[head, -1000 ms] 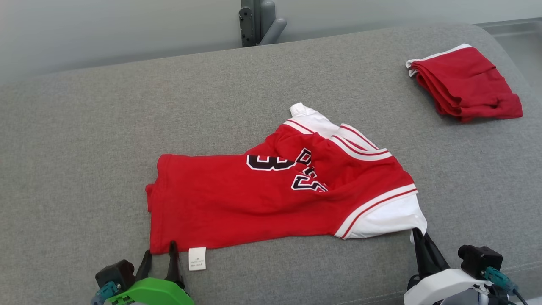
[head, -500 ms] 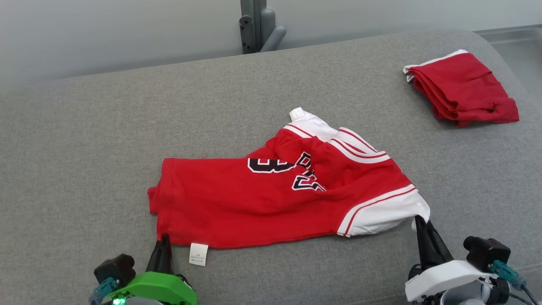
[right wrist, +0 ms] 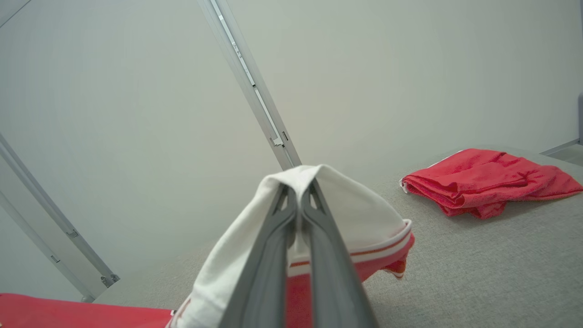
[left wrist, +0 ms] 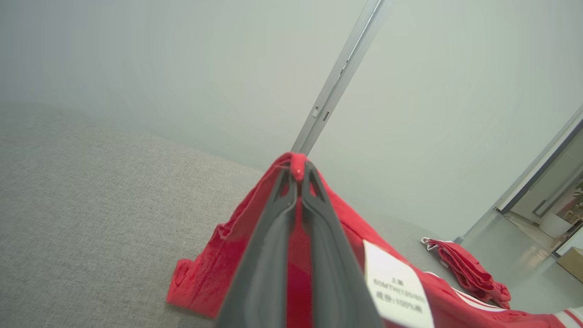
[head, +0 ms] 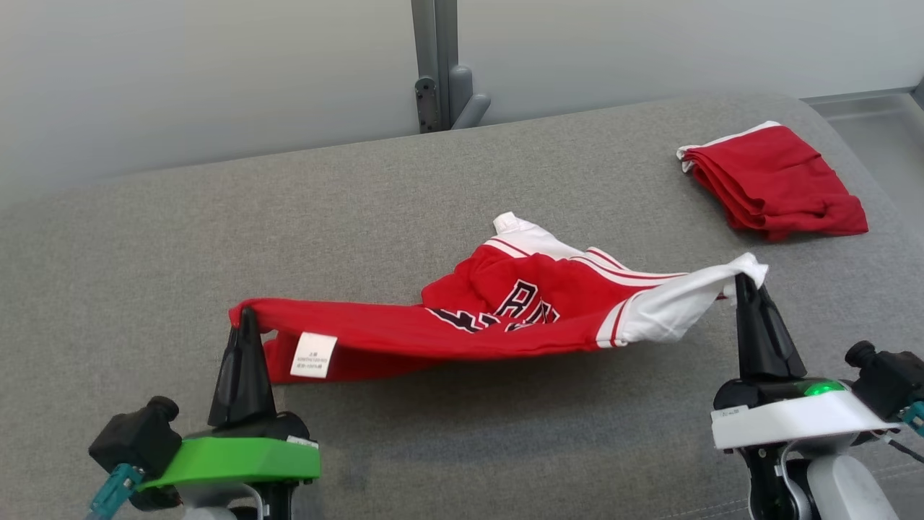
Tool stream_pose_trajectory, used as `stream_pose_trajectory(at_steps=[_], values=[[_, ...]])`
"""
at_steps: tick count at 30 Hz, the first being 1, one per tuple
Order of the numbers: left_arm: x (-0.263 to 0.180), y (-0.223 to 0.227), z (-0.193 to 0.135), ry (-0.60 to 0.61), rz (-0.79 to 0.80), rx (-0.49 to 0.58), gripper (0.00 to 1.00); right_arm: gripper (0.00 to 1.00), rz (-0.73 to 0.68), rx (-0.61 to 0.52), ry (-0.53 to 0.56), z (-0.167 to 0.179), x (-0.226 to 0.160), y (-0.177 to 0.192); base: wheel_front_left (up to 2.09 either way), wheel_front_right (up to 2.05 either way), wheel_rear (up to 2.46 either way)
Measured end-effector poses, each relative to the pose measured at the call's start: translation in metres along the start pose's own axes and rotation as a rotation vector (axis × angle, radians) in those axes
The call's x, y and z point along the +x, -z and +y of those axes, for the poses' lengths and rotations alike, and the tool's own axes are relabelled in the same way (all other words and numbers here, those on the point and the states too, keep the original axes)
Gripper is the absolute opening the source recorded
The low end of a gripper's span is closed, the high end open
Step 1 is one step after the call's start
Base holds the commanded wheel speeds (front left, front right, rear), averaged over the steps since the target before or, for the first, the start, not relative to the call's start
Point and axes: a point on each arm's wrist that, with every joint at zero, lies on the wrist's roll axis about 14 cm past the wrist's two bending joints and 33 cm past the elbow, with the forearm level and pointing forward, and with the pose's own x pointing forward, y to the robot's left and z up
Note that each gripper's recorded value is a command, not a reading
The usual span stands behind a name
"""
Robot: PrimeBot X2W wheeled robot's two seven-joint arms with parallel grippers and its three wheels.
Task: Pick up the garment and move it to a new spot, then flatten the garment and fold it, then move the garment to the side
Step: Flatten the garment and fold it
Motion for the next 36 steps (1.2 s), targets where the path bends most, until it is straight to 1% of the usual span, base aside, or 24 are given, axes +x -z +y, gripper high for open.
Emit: stream_pose_trajectory(at_steps=[6, 14, 15, 18, 22, 24, 26, 30, 32, 36], values=[[0.002, -0.062, -0.044, 0.134, -0.156, -0.048, 0.0, 0.0, -0.189, 0.043, -0.085, 0.023, 0.004, -0.064, 0.0, 0.0, 0.0], [-0.003, -0.141, -0.097, 0.317, -0.334, -0.054, 0.0, 0.0, -0.421, 0.04, -0.208, 0.051, -0.001, -0.148, 0.0, 0.0, 0.0], [-0.005, -0.159, -0.109, 0.363, -0.376, -0.05, 0.0, 0.0, -0.473, 0.031, -0.238, 0.058, -0.004, -0.168, 0.0, 0.0, 0.0], [-0.008, -0.178, -0.124, 0.42, -0.414, -0.046, 0.0, 0.0, -0.518, 0.029, -0.274, 0.067, -0.007, -0.187, 0.0, 0.0, 0.0], [0.003, -0.185, -0.131, 0.448, -0.408, -0.007, 0.0, 0.0, -0.517, 0.025, -0.289, 0.07, 0.001, -0.192, 0.0, 0.0, 0.0], [0.017, -0.181, -0.128, 0.437, -0.383, -0.004, 0.0, 0.0, -0.49, 0.044, -0.284, 0.068, 0.012, -0.186, 0.0, 0.0, 0.0], [0.036, -0.174, -0.121, 0.42, -0.354, 0.032, 0.0, 0.0, -0.452, 0.039, -0.285, 0.066, 0.028, -0.176, 0.0, 0.0, 0.0], [0.077, -0.162, -0.114, 0.415, -0.31, 0.08, 0.0, 0.0, -0.398, 0.034, -0.316, 0.071, 0.07, -0.16, 0.0, 0.0, 0.0], [0.099, -0.159, -0.116, 0.427, -0.298, 0.098, 0.0, 0.0, -0.38, 0.031, -0.348, 0.079, 0.095, -0.154, 0.0, 0.0, 0.0], [0.152, -0.16, -0.119, 0.436, -0.288, 0.146, 0.0, 0.0, -0.38, 0.003, -0.4, 0.094, 0.151, -0.151, 0.0, 0.0, 0.0]])
